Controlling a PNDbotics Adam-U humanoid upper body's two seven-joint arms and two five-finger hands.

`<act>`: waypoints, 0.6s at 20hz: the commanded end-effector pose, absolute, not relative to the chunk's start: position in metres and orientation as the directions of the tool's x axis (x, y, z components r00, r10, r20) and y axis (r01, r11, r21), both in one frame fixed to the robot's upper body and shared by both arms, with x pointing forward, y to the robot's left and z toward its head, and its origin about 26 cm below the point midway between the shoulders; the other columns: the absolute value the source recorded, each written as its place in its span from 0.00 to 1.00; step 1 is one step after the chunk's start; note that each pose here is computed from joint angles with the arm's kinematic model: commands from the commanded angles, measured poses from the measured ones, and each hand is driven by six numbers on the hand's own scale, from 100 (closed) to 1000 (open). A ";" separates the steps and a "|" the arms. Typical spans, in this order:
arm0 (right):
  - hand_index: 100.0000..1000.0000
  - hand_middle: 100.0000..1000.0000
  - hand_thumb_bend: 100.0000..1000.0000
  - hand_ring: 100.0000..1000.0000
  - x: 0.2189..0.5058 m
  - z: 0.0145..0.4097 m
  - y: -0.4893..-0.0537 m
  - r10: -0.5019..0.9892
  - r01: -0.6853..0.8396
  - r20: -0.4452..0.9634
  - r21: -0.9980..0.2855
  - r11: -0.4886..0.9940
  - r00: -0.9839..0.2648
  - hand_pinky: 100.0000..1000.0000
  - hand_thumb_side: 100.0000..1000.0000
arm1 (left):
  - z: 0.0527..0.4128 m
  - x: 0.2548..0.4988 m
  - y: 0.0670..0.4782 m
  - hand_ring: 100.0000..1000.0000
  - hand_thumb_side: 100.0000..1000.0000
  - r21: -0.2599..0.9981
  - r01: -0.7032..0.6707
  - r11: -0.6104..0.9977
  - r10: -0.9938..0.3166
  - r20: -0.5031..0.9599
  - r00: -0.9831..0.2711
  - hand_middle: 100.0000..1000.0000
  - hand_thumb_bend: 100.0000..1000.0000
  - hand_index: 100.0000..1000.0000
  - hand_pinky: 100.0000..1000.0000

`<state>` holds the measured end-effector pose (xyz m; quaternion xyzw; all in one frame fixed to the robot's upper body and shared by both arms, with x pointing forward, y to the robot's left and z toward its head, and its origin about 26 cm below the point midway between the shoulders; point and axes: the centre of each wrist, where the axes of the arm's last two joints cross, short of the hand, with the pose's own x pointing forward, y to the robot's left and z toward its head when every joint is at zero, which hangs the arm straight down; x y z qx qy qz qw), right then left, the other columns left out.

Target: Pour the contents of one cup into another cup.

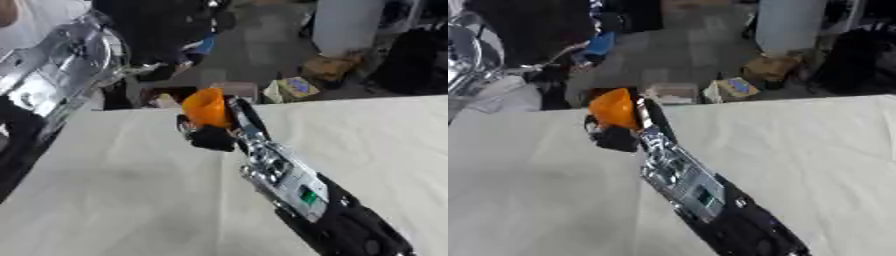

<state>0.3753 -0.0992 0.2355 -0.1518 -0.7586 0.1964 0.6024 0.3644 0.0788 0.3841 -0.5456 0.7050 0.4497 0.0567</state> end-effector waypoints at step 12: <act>0.53 0.42 0.00 0.42 0.347 0.260 -0.134 0.448 0.054 0.846 -0.453 0.890 -0.288 0.40 0.16 | 0.398 0.352 0.137 0.28 0.10 0.477 -0.812 0.336 -0.907 -0.069 -0.416 0.40 0.00 0.79 0.00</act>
